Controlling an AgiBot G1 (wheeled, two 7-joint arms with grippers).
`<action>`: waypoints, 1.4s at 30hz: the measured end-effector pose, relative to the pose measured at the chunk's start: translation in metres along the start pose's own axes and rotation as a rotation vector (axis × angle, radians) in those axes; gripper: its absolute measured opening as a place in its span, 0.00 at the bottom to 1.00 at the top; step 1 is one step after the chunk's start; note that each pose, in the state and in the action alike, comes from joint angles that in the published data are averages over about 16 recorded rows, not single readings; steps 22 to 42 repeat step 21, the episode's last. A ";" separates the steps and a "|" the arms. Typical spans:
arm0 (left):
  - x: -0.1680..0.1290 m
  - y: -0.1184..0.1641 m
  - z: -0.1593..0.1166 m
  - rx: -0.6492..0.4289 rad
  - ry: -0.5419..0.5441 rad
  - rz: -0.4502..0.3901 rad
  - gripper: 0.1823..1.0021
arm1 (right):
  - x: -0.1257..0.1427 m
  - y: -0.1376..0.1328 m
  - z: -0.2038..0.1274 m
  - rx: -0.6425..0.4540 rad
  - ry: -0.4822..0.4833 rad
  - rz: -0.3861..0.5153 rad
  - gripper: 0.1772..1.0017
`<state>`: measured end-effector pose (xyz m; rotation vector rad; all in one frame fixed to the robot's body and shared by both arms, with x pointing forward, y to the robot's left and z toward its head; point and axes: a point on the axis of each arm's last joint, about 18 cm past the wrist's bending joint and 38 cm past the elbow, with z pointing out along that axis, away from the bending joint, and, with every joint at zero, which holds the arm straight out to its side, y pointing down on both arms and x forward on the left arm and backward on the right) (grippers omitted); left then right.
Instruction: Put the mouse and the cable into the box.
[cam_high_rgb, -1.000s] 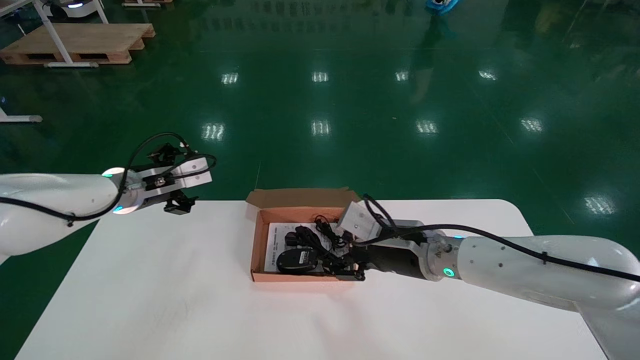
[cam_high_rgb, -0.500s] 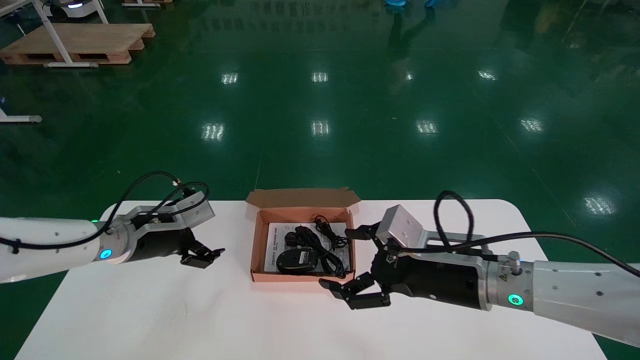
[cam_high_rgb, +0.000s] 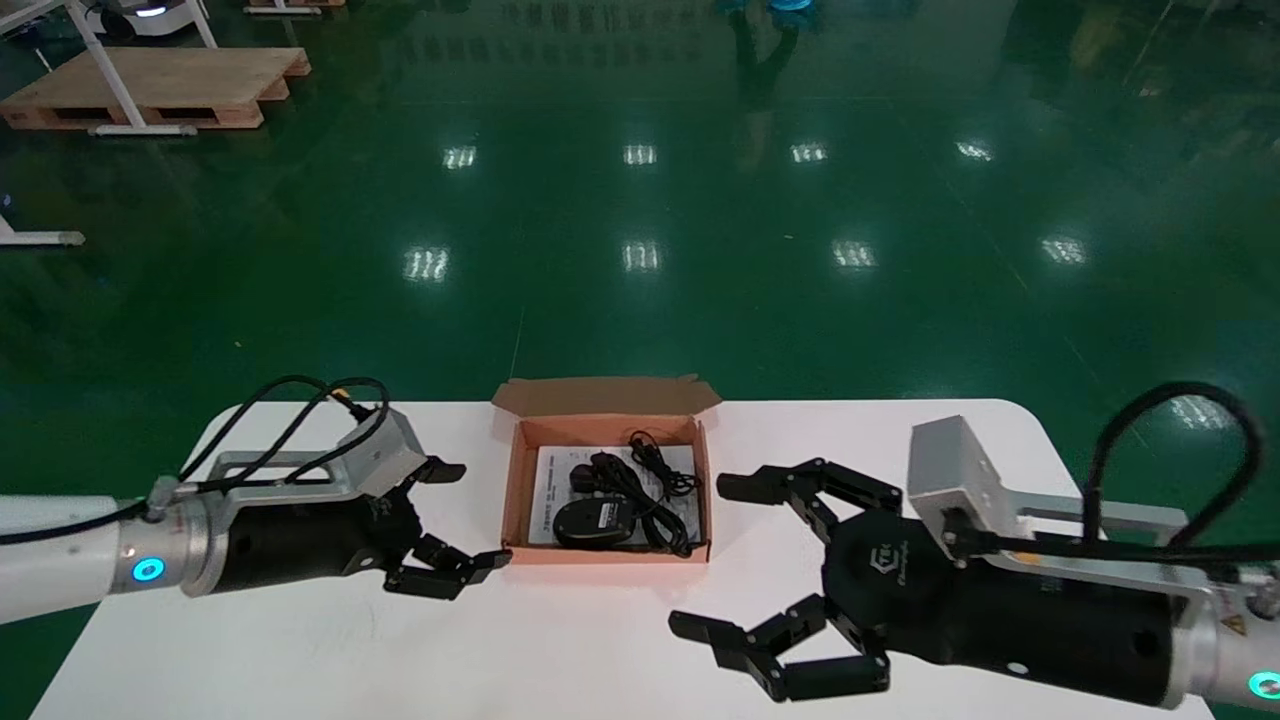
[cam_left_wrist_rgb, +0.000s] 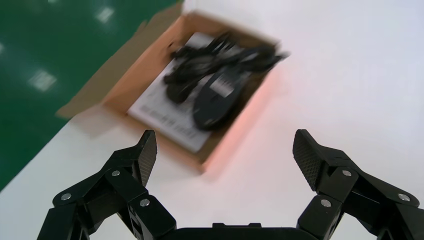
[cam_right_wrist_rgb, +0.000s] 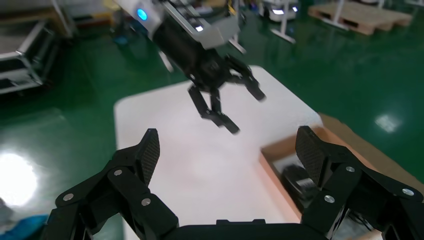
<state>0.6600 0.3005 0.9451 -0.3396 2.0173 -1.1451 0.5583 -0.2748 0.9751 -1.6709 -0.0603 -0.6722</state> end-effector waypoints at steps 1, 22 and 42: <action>0.004 -0.002 -0.003 0.019 0.016 -0.008 1.00 | -0.004 -0.003 -0.005 0.012 -0.011 0.000 1.00; 0.060 -0.038 -0.080 0.347 0.274 -0.030 1.00 | -0.052 -0.042 -0.059 0.129 -0.150 -0.029 1.00; 0.060 -0.038 -0.080 0.347 0.274 -0.030 1.00 | -0.052 -0.042 -0.059 0.129 -0.150 -0.029 1.00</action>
